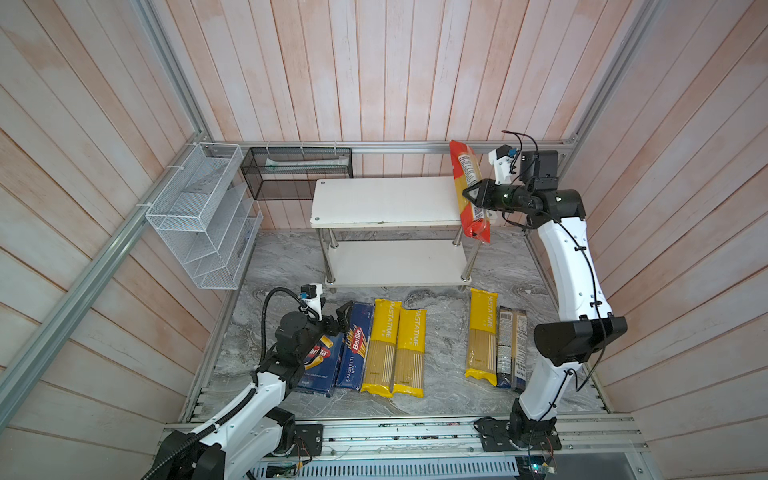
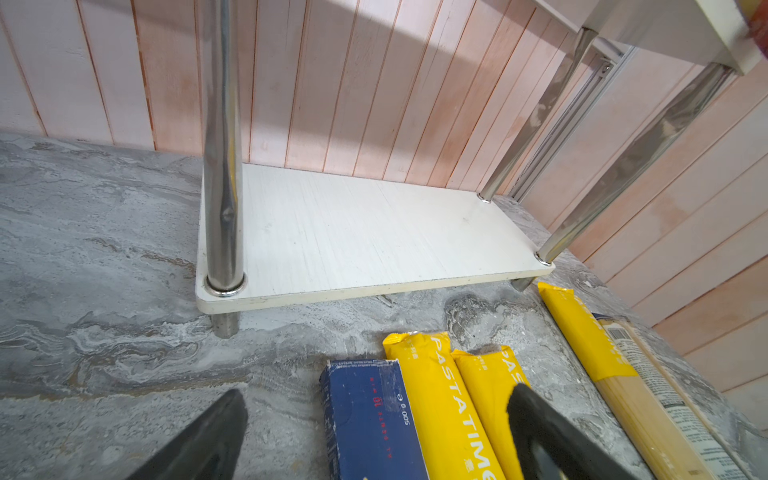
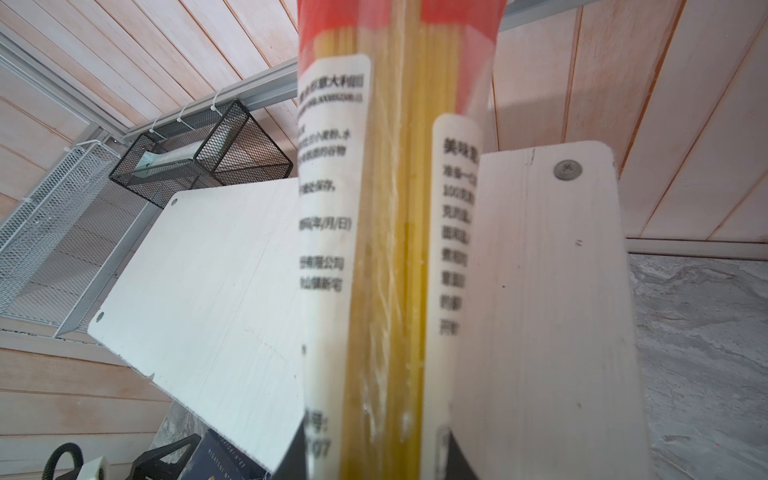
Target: Place and organize the pasta boxes and bags onto the shelf
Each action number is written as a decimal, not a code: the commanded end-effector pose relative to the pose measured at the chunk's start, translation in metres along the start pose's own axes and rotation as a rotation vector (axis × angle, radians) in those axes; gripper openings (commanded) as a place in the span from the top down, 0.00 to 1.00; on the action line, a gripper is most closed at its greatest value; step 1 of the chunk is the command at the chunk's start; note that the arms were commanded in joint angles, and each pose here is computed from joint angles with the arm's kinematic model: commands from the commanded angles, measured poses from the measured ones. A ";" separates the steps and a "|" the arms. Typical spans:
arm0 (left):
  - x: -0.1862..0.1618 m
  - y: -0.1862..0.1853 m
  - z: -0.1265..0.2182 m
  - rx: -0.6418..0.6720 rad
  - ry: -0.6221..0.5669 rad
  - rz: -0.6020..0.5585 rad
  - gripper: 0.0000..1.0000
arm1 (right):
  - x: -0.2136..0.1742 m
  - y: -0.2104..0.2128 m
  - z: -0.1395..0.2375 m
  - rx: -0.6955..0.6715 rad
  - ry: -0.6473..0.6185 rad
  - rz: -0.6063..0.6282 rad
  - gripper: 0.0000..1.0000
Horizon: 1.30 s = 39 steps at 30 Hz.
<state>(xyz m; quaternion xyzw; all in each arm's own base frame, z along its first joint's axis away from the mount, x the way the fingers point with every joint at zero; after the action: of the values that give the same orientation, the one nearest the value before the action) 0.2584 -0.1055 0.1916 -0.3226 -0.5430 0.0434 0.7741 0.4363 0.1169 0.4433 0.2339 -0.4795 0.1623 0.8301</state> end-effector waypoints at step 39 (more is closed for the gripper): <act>0.005 -0.003 0.006 -0.004 -0.027 -0.033 0.00 | 0.032 0.020 0.053 -0.183 -0.176 0.127 0.56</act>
<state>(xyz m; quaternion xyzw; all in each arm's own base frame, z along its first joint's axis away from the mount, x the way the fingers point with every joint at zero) 0.2559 -0.1046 0.1983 -0.3227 -0.5538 0.0374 0.7667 0.4414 0.1064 0.4670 0.1729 -0.5427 0.1345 0.8108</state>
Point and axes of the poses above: each gripper's point midway between its finger pads, its own z axis back along the fingers, its own y axis along the line the jaws close on, x = y × z, the point moved 6 cm from there along z, back along the fingers, and after that the axes turned 15 degrees about z, right-handed, at the moved point
